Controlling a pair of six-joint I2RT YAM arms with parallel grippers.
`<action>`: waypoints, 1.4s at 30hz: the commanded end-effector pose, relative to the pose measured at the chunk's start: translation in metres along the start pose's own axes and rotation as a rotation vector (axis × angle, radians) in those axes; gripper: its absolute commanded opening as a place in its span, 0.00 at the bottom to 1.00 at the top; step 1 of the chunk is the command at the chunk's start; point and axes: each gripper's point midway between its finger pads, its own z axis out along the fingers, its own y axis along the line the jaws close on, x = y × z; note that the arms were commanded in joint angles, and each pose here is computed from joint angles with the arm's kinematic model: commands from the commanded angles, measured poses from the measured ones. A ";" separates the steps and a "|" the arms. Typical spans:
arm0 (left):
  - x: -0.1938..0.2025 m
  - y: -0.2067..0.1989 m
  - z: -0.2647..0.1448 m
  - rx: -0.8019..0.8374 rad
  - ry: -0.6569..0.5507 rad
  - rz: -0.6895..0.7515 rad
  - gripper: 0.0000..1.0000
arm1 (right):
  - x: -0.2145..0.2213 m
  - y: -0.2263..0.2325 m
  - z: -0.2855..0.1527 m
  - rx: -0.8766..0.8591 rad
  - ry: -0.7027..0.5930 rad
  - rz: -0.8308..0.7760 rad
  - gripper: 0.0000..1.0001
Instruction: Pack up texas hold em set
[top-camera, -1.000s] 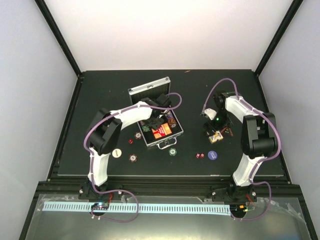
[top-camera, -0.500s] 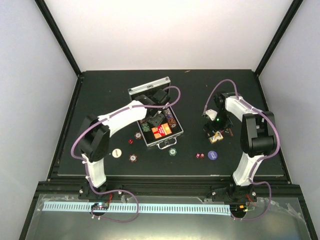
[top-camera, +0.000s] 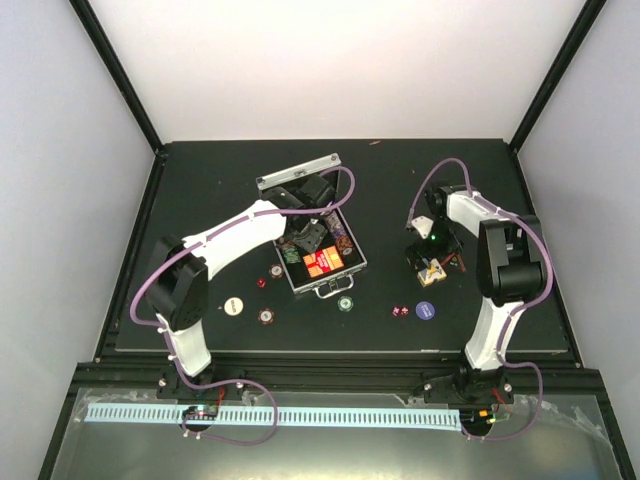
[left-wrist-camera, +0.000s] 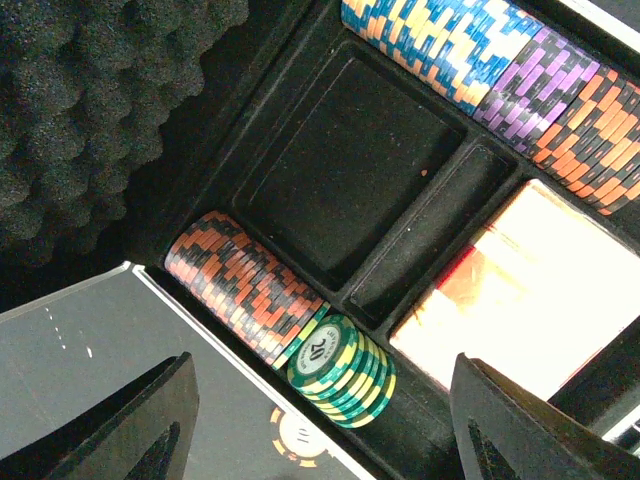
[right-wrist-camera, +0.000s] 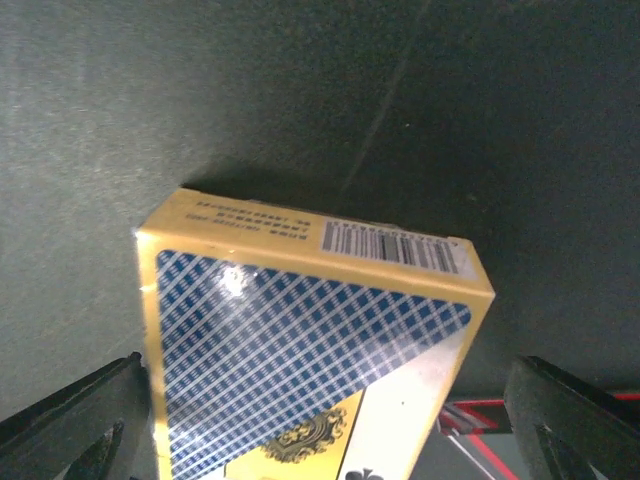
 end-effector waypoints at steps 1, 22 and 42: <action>-0.006 0.005 -0.019 -0.005 -0.028 -0.027 0.72 | -0.004 -0.011 0.002 0.048 -0.002 0.018 0.99; 0.038 0.021 -0.047 0.018 -0.059 -0.124 0.72 | -0.012 0.008 -0.026 0.086 -0.038 -0.109 0.68; 0.116 0.143 0.009 0.082 -0.097 -0.907 0.44 | -0.071 0.068 -0.098 -0.011 -0.291 -0.392 0.64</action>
